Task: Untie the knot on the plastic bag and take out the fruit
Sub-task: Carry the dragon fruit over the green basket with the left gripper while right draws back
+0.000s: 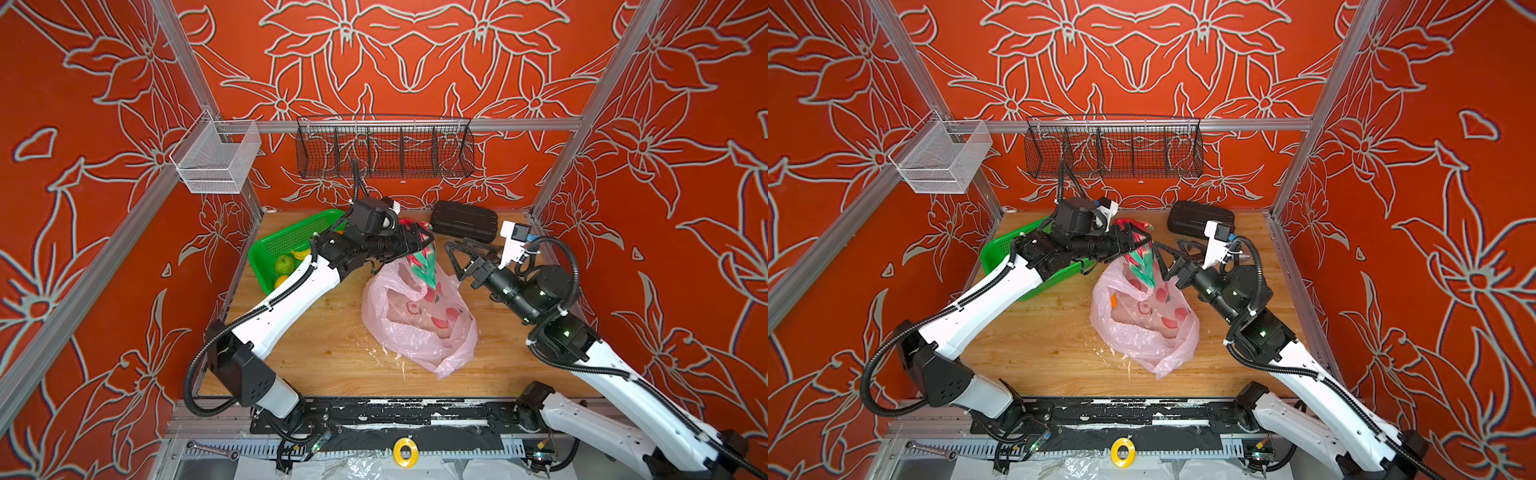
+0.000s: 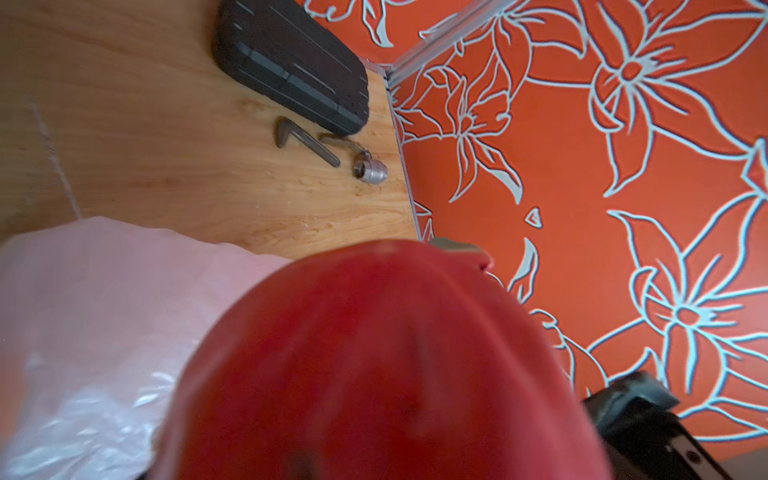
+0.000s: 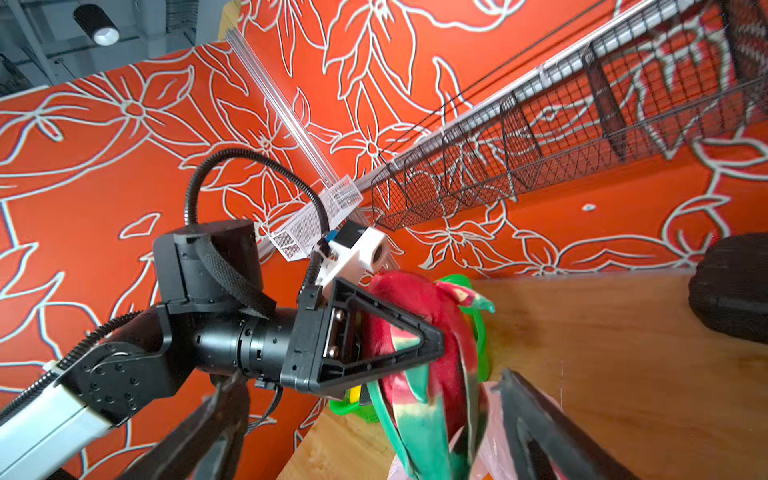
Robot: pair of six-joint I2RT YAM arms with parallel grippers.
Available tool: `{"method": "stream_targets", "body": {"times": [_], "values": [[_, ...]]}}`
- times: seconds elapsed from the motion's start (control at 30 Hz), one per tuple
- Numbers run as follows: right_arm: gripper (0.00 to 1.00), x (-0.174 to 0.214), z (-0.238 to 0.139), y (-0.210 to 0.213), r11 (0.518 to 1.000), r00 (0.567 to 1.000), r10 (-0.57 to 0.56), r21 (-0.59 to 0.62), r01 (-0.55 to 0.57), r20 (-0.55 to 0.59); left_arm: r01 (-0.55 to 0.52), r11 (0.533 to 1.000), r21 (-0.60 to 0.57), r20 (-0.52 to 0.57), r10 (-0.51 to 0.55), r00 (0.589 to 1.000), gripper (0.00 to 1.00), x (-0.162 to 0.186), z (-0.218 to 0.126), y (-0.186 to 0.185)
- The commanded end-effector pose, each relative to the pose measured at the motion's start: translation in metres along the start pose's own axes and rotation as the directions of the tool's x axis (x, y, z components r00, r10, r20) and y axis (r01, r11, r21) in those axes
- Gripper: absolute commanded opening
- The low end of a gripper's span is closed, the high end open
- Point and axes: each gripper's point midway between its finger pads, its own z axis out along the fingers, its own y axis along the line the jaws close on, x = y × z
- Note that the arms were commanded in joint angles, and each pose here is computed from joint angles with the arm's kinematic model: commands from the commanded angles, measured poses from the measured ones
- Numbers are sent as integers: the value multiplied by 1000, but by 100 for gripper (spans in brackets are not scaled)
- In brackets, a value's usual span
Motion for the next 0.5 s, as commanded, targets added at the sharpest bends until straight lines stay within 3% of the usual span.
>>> {"method": "stream_targets", "body": {"times": [0.0,0.23,0.47], "values": [[97,-3,-3,-4,999,999,-38,31,38,18,-65,997,-52,208,74,975,69,-37,-44,2],[97,5,-1,-12,998,1000,-25,57,25,3,34,968,-248,441,81,894,69,-70,-103,75],[97,14,4,-20,997,1000,-5,77,6,-15,190,917,-351,554,39,832,69,-89,-143,145]]}}
